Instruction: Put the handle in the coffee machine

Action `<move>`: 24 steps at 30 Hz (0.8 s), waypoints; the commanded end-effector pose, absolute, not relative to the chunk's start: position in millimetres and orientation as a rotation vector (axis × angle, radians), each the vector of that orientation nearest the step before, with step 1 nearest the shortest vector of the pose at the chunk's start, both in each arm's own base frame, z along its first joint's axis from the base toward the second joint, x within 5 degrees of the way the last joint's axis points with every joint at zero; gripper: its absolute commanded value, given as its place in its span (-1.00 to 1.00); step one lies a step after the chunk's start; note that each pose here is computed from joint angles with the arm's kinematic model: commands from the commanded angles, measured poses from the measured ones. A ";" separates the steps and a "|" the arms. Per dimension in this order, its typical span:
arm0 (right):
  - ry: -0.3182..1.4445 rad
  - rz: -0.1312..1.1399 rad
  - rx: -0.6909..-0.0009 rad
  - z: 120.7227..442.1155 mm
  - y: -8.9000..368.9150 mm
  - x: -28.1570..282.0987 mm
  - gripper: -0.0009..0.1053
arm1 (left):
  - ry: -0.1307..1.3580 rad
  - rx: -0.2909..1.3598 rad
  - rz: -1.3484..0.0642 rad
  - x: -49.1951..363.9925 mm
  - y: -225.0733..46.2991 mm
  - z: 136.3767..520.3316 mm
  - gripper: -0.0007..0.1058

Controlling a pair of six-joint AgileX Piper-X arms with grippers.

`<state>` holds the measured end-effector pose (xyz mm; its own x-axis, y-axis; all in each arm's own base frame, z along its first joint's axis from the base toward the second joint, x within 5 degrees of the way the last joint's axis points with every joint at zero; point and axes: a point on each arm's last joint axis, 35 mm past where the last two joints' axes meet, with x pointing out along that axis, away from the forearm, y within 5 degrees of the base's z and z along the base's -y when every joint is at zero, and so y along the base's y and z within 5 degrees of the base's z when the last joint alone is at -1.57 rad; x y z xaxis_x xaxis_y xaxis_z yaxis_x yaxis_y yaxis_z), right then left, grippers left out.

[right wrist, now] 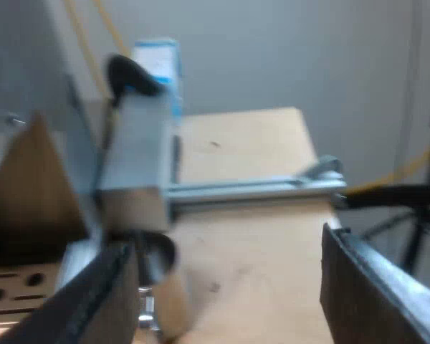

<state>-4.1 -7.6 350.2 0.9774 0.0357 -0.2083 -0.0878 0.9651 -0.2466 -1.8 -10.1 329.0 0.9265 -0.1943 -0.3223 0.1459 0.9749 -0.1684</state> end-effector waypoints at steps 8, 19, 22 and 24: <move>0.318 0.174 -0.271 303.5 3.5 28.7 0.11 | 0.355 -0.131 -0.183 27.4 -7.0 303.5 0.82; 0.451 0.187 -0.290 260.5 7.0 44.5 0.11 | 0.397 -0.091 -0.186 35.4 -7.1 286.8 0.82; 0.505 0.193 -0.297 248.7 7.3 45.7 0.11 | 0.397 -0.091 -0.186 35.4 -7.1 286.8 0.82; 0.533 0.195 -0.301 242.4 7.4 46.2 0.11 | 0.397 -0.091 -0.186 35.4 -7.1 286.8 0.82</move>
<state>45.2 7.1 243.2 0.8488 0.1016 -0.5188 -0.2523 0.9402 -0.2287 33.4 -7.3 284.1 0.9012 -0.2048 -0.3819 0.1679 0.9775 -0.1281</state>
